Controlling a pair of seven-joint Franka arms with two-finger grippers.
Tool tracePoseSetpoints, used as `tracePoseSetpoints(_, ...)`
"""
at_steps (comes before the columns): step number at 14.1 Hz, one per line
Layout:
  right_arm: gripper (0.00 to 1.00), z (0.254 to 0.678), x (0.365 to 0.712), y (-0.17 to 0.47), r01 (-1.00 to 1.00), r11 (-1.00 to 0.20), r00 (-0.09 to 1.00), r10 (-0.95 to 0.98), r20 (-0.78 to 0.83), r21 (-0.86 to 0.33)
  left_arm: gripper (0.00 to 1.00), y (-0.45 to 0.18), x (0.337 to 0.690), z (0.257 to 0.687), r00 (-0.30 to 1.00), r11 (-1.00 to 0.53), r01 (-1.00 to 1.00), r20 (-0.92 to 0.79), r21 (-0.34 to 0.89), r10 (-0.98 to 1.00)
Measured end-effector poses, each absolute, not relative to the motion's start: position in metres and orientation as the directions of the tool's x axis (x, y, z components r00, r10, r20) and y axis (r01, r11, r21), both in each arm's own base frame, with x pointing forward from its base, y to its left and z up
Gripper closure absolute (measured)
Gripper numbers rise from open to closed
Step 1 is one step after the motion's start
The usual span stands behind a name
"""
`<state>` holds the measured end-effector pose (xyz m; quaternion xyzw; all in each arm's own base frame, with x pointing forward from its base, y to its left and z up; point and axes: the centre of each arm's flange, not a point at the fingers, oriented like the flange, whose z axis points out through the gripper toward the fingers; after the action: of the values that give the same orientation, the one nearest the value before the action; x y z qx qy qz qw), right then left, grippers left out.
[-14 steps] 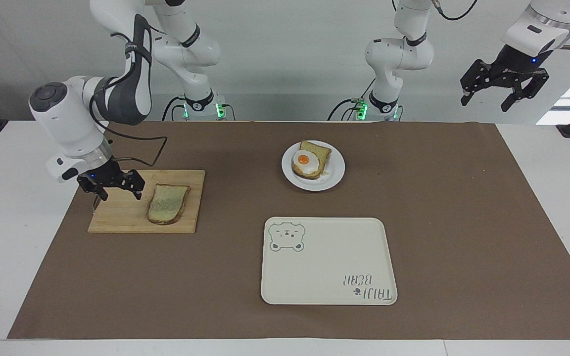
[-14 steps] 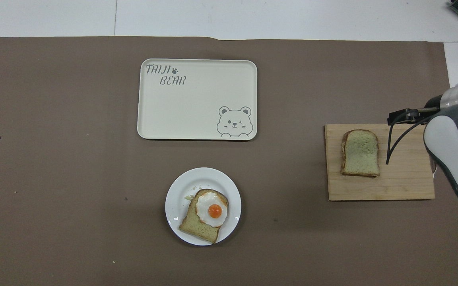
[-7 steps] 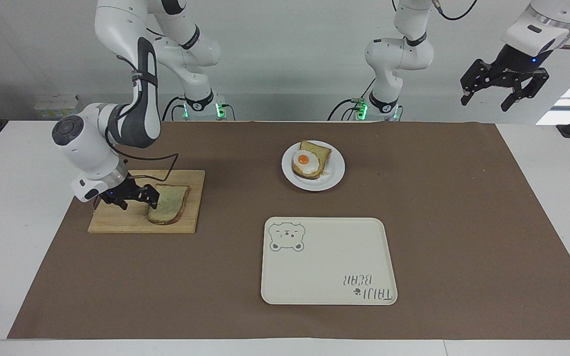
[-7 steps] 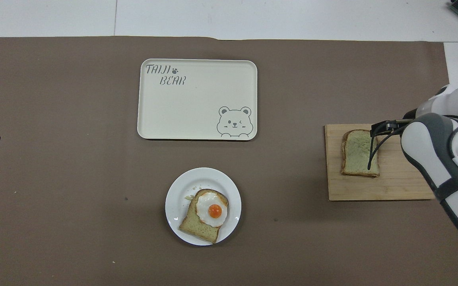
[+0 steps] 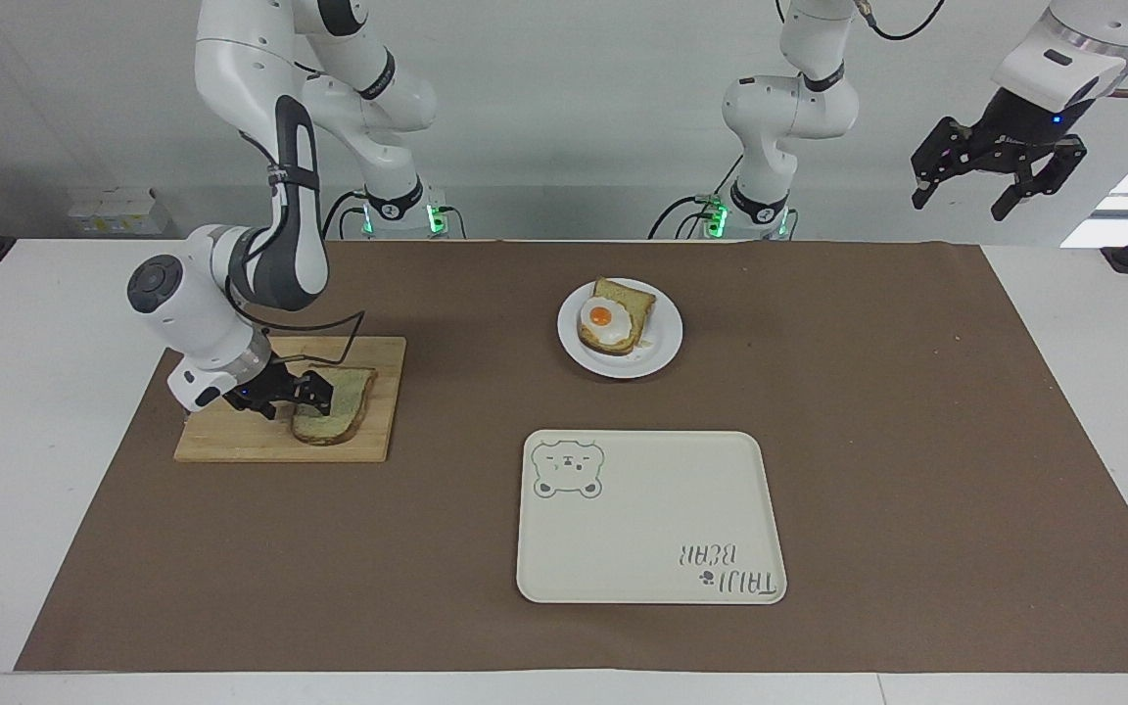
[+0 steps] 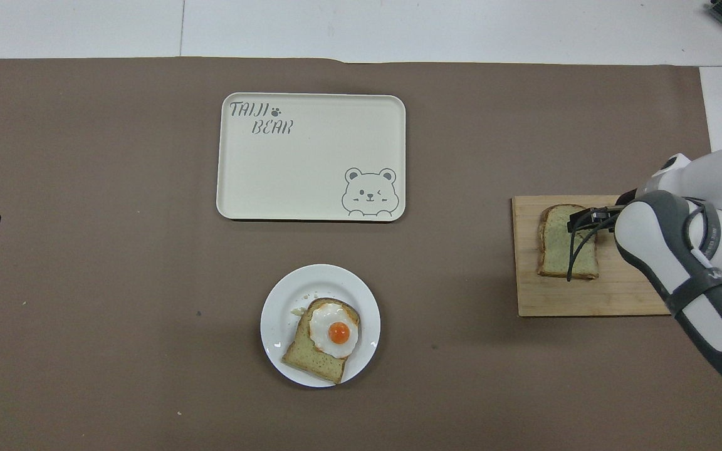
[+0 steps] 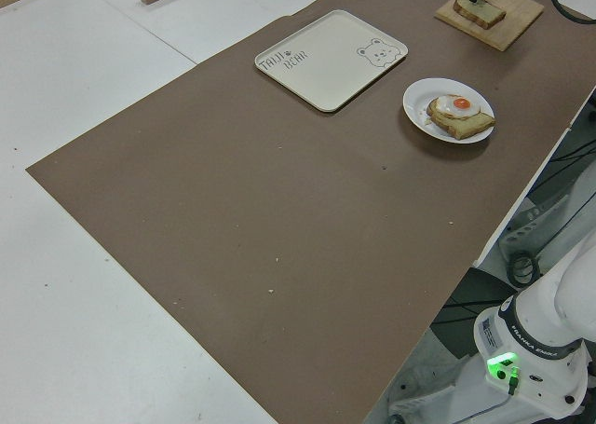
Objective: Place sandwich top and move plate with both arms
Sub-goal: 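Reach the right gripper down over the bread slice on the board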
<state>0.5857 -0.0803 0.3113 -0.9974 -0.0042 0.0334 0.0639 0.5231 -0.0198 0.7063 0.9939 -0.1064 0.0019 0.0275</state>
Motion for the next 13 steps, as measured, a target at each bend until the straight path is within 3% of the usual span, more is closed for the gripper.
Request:
tracePoseSetpoints(2, 0.22, 0.309, 0.584, -0.08, -0.002, -0.991, 0.998, 0.008, -0.069, -0.135, 0.0, -0.02, 0.523, 0.706, 0.977, -0.976, -0.212, 0.009, 0.054, -0.211)
tracePoseSetpoints(5, 0.59, 0.312, 0.585, -0.08, -0.008, -0.99, 0.998, 0.001, -0.064, -0.142, 0.0, -0.02, 0.523, 0.706, 0.977, -0.976, -0.211, 0.009, 0.054, -0.211)
tracePoseSetpoints(6, 0.67, 0.313, 0.585, -0.082, -0.011, -0.99, 0.998, -0.003, -0.061, -0.141, 0.0, -0.019, 0.523, 0.706, 0.978, -0.976, -0.21, 0.009, 0.054, -0.21)
tracePoseSetpoints(12, 0.96, 0.341, 0.599, -0.075, 0.011, -0.988, 0.998, 0.021, -0.062, -0.153, 0.0, -0.014, 0.523, 0.706, 0.98, -0.978, -0.201, 0.007, 0.055, -0.201)
tracePoseSetpoints(13, 0.96, 0.346, 0.6, -0.072, 0.018, -0.988, 0.998, 0.028, -0.063, -0.156, 0.0, -0.014, 0.523, 0.706, 0.98, -0.978, -0.201, 0.007, 0.055, -0.201)
